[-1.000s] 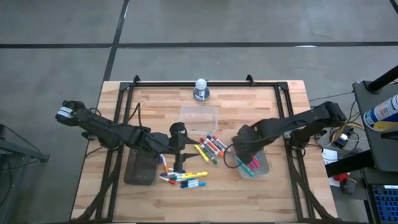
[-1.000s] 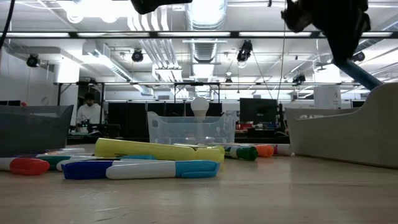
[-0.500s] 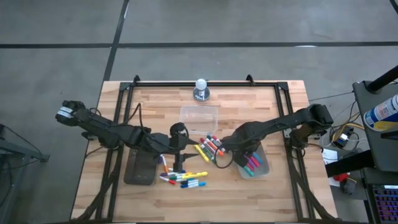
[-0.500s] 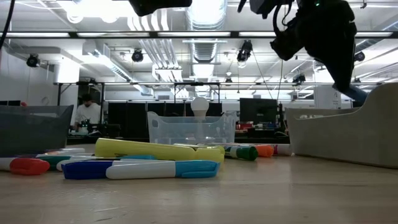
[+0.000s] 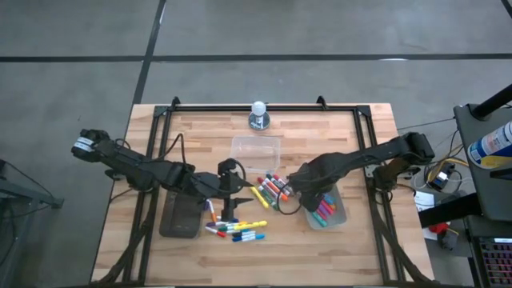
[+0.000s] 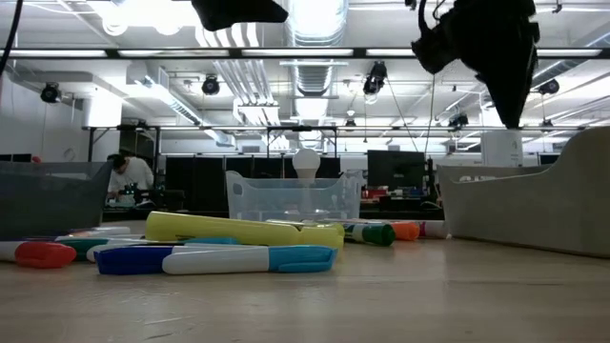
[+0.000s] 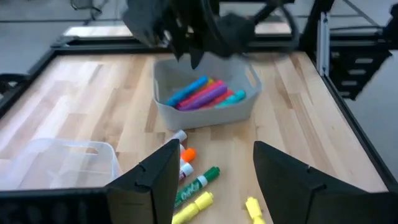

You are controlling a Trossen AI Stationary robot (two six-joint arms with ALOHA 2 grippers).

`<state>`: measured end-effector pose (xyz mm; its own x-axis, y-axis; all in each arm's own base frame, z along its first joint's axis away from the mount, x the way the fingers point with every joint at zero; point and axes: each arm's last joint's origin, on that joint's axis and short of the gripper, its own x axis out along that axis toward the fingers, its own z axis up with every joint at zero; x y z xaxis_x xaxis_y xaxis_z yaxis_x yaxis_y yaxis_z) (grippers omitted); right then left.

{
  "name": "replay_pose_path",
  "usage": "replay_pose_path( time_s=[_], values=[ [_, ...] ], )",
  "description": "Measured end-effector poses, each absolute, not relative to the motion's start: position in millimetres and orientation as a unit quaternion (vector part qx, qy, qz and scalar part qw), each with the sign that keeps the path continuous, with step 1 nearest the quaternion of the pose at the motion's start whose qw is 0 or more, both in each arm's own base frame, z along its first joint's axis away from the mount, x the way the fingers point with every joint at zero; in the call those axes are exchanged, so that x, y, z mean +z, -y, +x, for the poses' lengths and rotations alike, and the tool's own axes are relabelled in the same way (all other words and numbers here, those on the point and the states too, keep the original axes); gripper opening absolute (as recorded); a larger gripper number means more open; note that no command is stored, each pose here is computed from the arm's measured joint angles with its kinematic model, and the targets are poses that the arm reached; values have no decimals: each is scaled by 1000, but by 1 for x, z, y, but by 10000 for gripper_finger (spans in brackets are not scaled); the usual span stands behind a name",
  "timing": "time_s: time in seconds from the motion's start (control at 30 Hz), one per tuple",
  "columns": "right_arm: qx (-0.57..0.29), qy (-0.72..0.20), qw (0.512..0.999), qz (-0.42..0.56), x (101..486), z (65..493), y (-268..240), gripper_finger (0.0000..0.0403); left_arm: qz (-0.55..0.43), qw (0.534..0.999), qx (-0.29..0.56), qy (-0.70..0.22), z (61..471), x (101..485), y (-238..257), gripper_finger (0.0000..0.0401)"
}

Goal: Pick & Place Markers
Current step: Put the bottom yellow highlighter into the gray bin

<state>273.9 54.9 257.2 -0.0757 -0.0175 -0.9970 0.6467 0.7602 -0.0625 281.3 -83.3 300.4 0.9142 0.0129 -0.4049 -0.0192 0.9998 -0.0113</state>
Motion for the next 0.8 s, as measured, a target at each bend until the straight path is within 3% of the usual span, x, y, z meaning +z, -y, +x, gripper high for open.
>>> replay_pose_path(
  time_s=[0.47, 0.8],
  values=[
    [-265, -568, 756, 190, 319, 274, -55, 162, -41, 941, -92, -324, 276, 277, 91, 197],
    [-279, -444, 844, 110, 336, 287, -73, 162, -59, 912, -87, -396, 287, 245, 102, 197]
  ],
)
